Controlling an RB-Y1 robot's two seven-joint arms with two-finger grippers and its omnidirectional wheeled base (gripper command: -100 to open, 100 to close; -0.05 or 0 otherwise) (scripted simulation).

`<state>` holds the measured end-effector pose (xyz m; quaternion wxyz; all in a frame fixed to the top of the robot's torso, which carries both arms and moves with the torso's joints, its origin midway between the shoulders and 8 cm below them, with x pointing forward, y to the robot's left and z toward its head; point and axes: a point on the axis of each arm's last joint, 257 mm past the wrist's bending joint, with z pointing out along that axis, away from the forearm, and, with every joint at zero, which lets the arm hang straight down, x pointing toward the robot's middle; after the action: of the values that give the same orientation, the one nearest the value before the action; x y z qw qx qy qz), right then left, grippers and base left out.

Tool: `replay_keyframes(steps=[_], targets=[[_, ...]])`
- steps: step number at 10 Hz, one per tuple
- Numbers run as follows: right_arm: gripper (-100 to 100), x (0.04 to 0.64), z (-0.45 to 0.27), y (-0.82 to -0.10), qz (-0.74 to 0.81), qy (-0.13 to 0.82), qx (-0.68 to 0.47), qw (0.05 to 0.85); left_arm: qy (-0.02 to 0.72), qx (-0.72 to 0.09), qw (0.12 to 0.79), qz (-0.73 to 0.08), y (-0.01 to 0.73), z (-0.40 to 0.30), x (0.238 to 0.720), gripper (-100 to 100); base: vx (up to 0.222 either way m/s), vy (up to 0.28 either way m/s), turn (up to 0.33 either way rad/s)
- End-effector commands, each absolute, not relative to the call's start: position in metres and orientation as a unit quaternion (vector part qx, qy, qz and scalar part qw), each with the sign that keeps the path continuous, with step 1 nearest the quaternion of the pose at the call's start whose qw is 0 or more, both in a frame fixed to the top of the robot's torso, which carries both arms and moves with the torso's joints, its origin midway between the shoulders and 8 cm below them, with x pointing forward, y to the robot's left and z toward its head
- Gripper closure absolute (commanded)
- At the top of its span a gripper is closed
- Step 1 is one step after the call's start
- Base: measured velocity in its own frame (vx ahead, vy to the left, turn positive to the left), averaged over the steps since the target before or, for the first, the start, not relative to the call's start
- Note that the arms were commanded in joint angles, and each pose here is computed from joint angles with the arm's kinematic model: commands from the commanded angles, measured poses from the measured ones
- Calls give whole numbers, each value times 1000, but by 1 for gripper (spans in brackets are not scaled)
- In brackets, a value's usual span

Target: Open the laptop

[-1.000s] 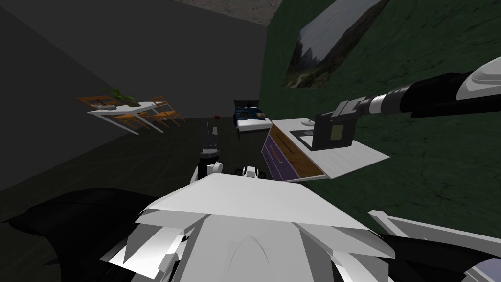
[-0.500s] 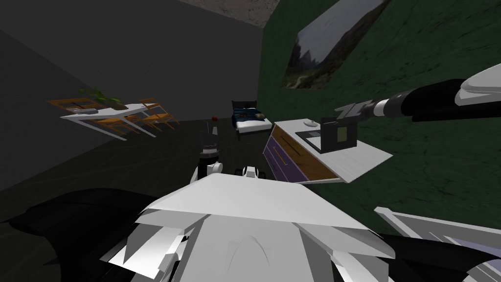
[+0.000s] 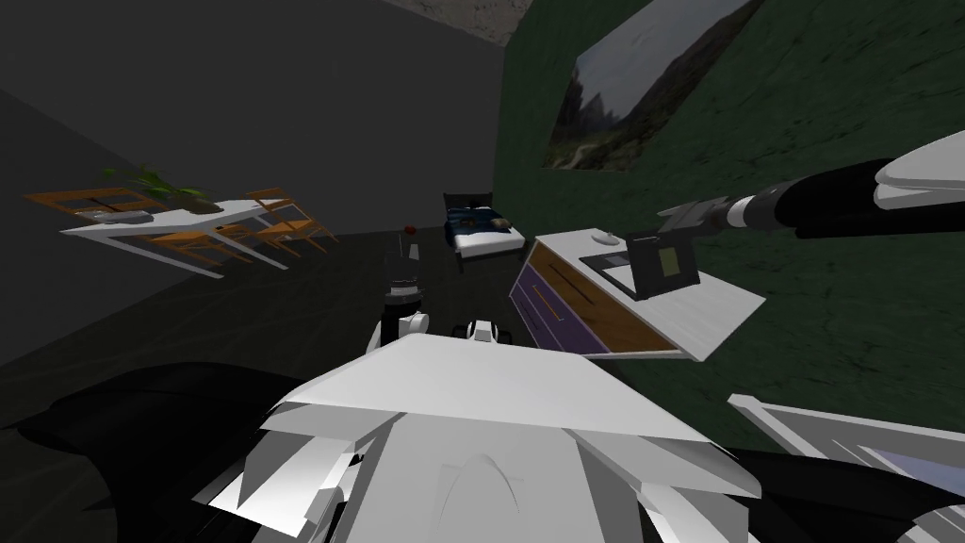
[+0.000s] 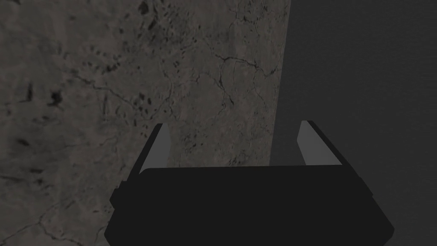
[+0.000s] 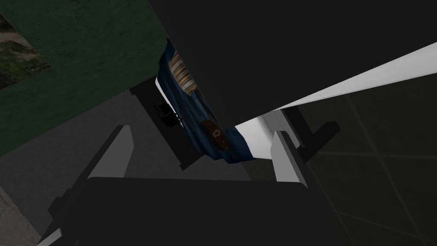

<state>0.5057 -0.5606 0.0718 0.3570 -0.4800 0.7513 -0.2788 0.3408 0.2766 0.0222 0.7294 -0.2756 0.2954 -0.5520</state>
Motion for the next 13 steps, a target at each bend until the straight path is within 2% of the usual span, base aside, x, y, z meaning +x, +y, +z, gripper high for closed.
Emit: replay_keyframes(steps=[1,4,7,8,11,12,13], targets=[[-100,500,70,-591,-307,758,-466,338,295,-276,729,-552,277,22,341,0,66,165,-133],[-100,497,70,-613,-328,760,-458,323,295,-276,729,-552,277,22,341,0,46,174,-87],[-100,497,70,-613,-328,760,-459,323,295,-276,729,-552,277,22,341,0,16,29,10],[100,498,70,-613,-328,760,-459,323,296,-276,729,-552,277,22,341,0,0,0,0],[100,498,58,-600,-320,763,-486,281,296,-276,729,-552,277,22,341,0,69,17,-51],[-100,505,76,-587,-319,760,-486,291,296,-276,729,-552,277,22,341,0,42,-20,-83],[-100,507,82,-582,-319,759,-487,292,296,-276,729,-552,277,22,341,0,4,-54,-82]])
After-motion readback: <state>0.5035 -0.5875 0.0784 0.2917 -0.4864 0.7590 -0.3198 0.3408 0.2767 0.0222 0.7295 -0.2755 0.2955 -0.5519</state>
